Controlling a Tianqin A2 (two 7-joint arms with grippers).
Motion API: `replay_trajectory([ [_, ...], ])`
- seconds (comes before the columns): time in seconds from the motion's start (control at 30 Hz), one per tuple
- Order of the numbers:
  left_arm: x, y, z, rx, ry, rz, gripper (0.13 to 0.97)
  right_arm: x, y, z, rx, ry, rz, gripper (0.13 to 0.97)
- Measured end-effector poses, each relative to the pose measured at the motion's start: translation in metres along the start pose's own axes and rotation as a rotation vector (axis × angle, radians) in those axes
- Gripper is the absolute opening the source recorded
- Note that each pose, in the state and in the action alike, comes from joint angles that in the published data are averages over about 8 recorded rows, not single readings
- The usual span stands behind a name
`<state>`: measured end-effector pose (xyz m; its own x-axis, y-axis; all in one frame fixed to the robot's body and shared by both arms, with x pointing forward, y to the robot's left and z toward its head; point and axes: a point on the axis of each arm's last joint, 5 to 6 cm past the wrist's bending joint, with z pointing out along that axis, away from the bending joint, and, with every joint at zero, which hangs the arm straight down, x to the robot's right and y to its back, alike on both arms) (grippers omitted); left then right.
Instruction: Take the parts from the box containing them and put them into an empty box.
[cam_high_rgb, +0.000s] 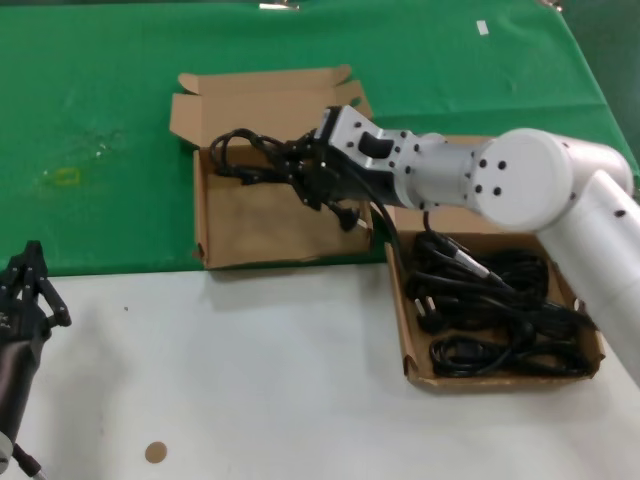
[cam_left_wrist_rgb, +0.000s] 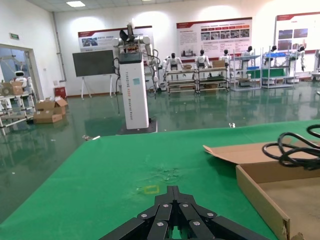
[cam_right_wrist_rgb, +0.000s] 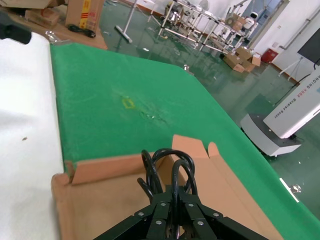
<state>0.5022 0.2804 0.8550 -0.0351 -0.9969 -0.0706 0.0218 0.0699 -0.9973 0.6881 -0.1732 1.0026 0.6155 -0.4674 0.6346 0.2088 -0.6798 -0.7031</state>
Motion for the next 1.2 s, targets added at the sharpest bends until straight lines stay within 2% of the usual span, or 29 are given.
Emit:
replay_trajectory([
  [0.27, 0.0, 0.0, 0.0, 0.0, 0.0, 0.0, 0.144, 0.001, -0.005, 0.019, -0.001, 0.0, 0.006, 0.165],
  [0.67, 0.0, 0.0, 0.0, 0.0, 0.0, 0.0, 0.144, 0.0, 0.005, 0.029, -0.024, 0.003, 0.003, 0.166],
  [0.93, 0.0, 0.0, 0.0, 0.0, 0.0, 0.0, 0.144, 0.002, 0.007, 0.031, -0.028, 0.018, 0.007, 0.224],
  [1.07, 0.0, 0.0, 0.0, 0.0, 0.0, 0.0, 0.144, 0.003, 0.006, 0.03, -0.021, 0.028, 0.012, 0.224],
  [1.2, 0.0, 0.0, 0.0, 0.0, 0.0, 0.0, 0.146, 0.003, 0.006, 0.029, -0.014, 0.035, 0.02, 0.287],
])
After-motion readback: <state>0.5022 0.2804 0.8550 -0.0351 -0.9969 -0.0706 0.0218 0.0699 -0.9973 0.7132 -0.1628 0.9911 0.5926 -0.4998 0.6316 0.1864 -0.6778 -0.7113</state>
